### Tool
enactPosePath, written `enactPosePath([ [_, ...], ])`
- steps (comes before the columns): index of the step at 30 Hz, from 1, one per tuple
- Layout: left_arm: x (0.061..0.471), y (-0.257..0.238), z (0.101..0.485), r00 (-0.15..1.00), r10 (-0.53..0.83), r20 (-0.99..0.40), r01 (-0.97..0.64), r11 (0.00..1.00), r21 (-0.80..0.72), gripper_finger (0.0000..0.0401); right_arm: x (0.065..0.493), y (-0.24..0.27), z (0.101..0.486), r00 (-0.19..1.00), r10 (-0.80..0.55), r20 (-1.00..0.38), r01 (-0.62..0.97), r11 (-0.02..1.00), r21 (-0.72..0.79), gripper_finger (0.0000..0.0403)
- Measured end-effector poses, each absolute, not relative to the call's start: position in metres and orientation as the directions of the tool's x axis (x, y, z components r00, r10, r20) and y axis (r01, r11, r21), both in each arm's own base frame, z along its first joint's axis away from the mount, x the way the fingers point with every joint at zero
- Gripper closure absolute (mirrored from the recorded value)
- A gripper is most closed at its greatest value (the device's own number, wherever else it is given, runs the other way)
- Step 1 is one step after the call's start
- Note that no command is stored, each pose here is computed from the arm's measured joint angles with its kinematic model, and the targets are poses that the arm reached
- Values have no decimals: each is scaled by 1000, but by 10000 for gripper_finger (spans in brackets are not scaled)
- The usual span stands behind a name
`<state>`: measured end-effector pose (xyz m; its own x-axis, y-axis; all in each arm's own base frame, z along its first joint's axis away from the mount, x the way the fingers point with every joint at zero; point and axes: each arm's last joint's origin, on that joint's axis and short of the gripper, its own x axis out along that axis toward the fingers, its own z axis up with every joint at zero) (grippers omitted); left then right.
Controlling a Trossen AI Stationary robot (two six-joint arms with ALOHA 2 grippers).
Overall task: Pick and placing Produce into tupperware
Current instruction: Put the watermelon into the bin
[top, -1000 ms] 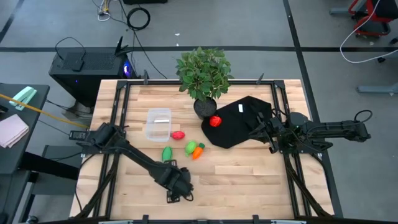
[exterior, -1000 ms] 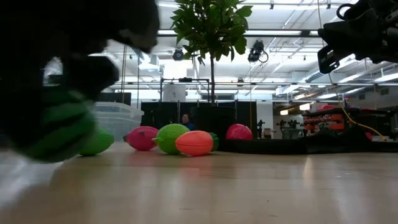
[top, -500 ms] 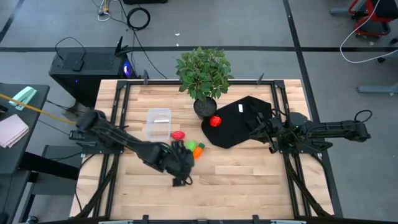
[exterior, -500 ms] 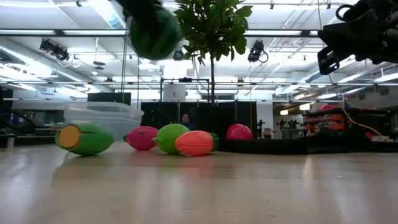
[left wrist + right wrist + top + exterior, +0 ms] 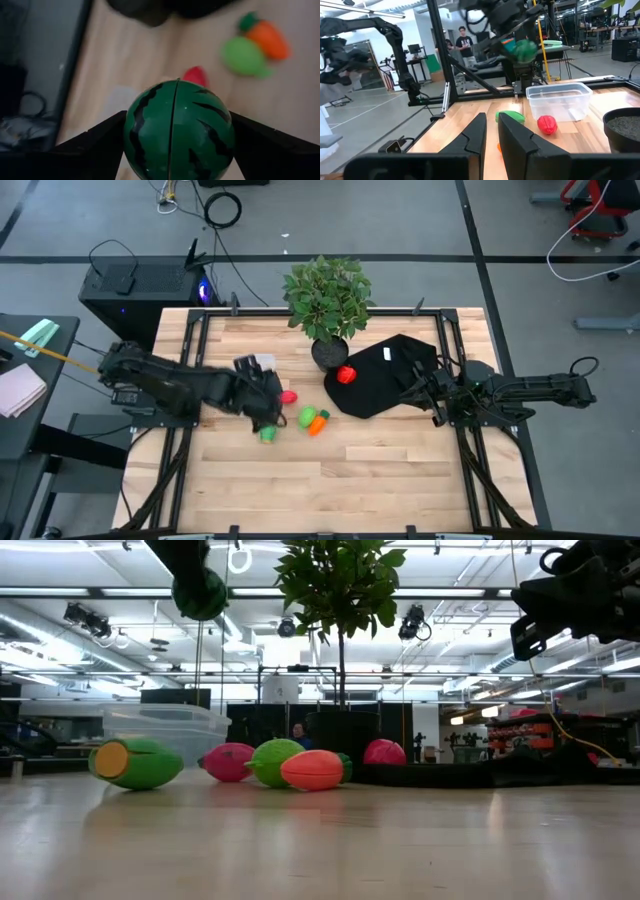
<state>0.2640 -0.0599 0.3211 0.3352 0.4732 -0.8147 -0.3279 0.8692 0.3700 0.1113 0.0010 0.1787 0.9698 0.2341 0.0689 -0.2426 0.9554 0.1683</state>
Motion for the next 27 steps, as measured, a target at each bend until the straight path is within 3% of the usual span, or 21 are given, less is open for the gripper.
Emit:
enactPosePath([
  [11,266,12,319,155,495,-855,-384,827,410,80,111,1,179,969,238,69,-247,954,168,346],
  [23,260,34,318,84,464,-882,-467,800,376,81,111,2,179,961,266,68,-274,944,182,346],
  [27,255,42,299,17,454,-891,-479,786,391,83,111,2,179,960,270,68,-278,943,182,346],
])
